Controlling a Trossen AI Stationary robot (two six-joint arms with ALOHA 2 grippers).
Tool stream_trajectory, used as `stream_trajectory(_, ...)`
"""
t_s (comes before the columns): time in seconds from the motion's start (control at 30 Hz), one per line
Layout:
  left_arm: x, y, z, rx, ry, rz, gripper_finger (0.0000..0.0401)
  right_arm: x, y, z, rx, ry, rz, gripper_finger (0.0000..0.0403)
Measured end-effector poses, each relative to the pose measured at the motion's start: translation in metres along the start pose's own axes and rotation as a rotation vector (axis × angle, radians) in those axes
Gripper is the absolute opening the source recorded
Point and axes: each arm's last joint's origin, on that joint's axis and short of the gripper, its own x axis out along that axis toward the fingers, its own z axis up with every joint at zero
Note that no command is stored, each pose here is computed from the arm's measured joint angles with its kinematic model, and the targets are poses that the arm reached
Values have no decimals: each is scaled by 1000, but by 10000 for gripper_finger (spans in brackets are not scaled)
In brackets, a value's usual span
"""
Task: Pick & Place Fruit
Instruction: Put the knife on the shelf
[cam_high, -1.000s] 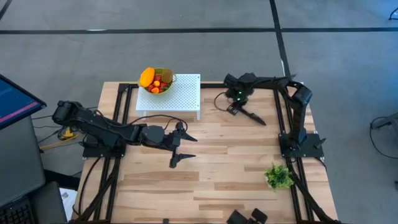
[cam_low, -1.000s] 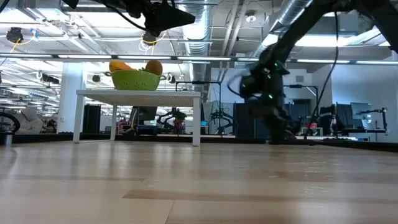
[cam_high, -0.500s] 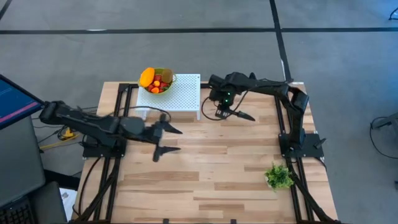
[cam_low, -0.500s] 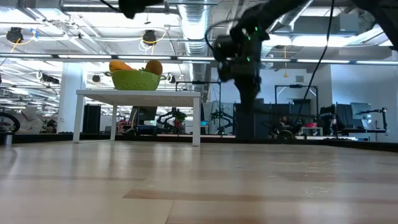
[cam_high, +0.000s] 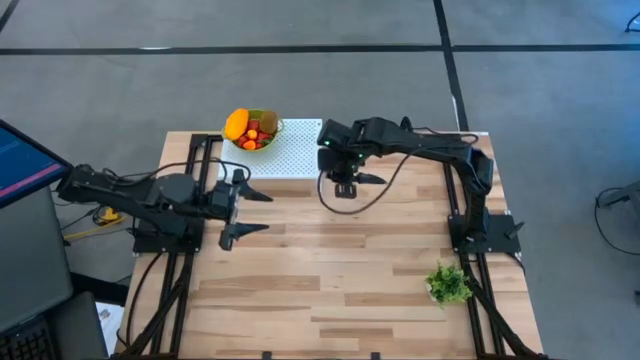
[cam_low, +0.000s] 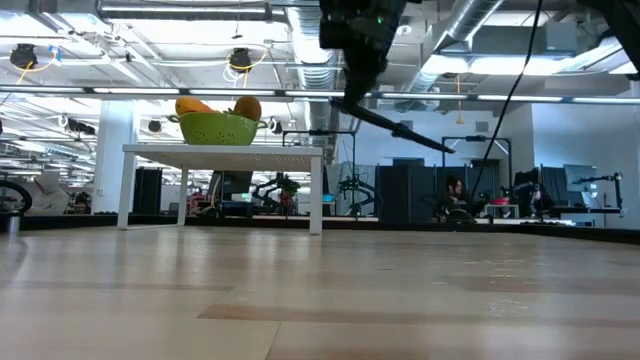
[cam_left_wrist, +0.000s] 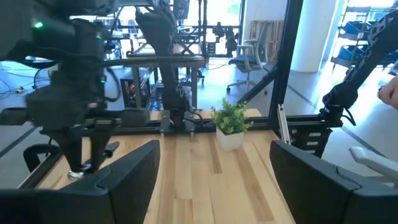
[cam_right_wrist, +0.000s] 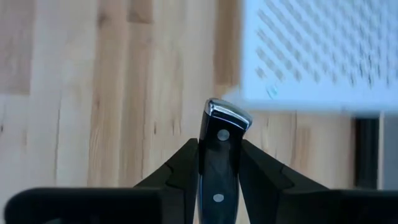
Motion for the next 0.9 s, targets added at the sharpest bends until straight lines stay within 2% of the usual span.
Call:
stream_trajectory(0.1, -1, 0, 0, 0, -2, 0, 296, -1, 8, 6, -161, -32, -3, 90)
stream_trajectory(0.23, -1, 0, 0, 0, 0, 0, 296, -2, 13, 12, -443, -78, -30, 91)
stream_trajectory(0.3, -1, 0, 0, 1, 3, 0, 296, -2, 16, 15, -524, -84, -57, 91)
stream_trajectory(0.37, -1, 0, -2, 3, 17, 0, 296, -2, 21, 17, -555, -87, -79, 91)
stream_trajectory(0.53, 8, -1, -12, 18, 105, 0, 296, -2, 43, 21, -585, -90, -53, 92)
stream_trajectory(0.73, 36, -6, -37, 74, 269, -5, 296, -2, 97, 21, -691, -56, 26, 88)
stream_trajectory(0.9, 55, -9, -52, 88, 344, -8, 296, -5, 140, 13, -704, 23, 71, 88)
